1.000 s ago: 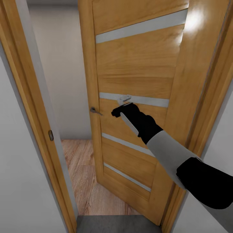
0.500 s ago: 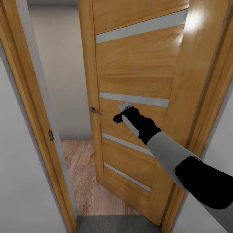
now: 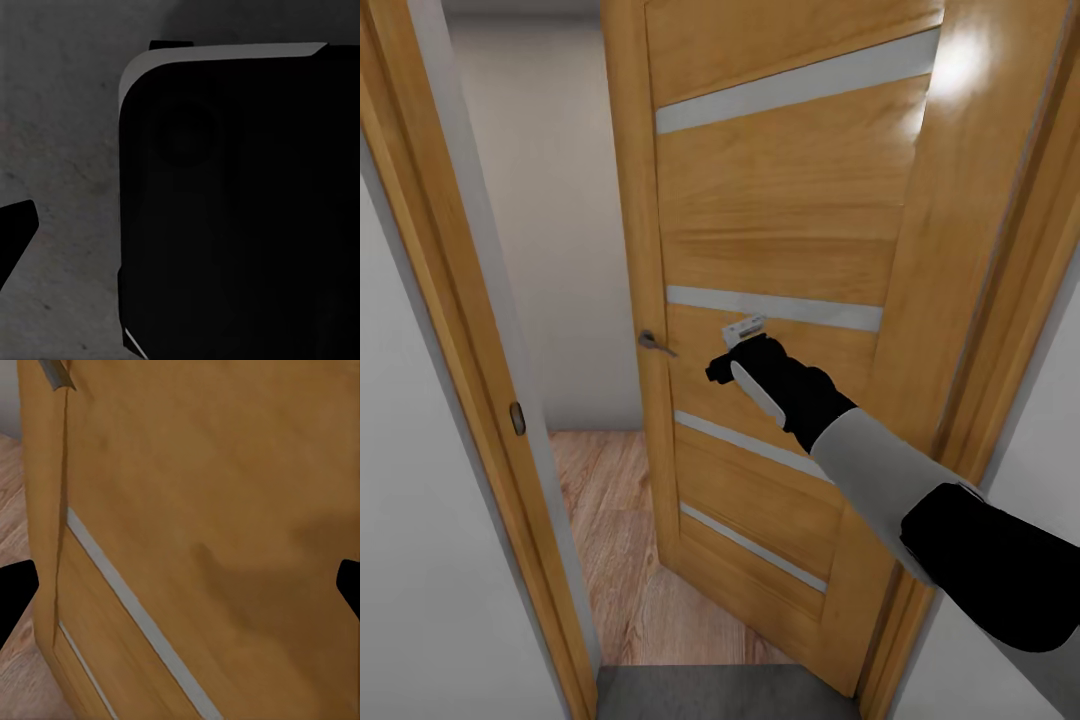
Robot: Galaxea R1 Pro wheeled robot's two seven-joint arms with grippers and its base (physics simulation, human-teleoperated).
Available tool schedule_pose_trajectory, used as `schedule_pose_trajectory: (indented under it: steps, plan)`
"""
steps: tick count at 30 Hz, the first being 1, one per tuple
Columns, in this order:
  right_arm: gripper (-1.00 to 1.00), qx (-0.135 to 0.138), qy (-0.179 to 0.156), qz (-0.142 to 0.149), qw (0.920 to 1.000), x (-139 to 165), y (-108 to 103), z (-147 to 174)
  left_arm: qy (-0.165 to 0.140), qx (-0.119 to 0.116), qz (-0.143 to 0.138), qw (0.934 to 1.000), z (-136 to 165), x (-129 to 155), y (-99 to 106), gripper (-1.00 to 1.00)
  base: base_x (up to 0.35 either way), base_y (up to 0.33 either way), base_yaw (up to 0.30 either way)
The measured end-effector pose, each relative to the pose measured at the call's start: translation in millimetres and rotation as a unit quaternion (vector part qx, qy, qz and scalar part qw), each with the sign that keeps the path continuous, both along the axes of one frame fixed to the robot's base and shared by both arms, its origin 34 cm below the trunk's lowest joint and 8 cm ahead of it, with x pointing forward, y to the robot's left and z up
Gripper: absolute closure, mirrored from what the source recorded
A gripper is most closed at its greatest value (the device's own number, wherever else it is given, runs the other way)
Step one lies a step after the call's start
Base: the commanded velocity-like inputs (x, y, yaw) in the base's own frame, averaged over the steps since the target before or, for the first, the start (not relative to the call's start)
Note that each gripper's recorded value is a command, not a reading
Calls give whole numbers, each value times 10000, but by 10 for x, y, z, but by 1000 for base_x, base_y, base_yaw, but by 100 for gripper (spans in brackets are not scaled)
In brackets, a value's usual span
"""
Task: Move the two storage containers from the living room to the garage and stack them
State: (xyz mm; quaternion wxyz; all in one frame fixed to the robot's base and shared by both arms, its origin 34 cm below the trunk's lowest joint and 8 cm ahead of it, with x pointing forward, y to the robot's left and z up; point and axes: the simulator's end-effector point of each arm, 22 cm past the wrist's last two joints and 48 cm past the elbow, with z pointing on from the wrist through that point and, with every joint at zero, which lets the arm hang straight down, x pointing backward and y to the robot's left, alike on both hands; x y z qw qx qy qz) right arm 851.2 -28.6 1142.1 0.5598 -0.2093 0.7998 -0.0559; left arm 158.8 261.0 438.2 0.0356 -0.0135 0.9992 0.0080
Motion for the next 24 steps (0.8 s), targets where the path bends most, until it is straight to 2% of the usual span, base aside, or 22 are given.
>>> schedule_pose_trajectory:
  steps: [13,15,20,24]
  plan:
    - [-100,2,6,19,10000,-10,12,-1,3,-6,9,10000,1,-4,-3,-100,279,0,0]
    - [-100,140,78,86,9998,-30,63,-18,-1,-6,10,10000,1,-3,-2,-100,248,0,0]
    - [-100,237,152,115,9995,-40,91,-43,2,-4,4,10000,0,-2,-2,-100,87,0,0]
    - [-100,143,80,84,9998,-21,64,-29,4,-1,4,10000,0,-2,0,-100,11,0,0]
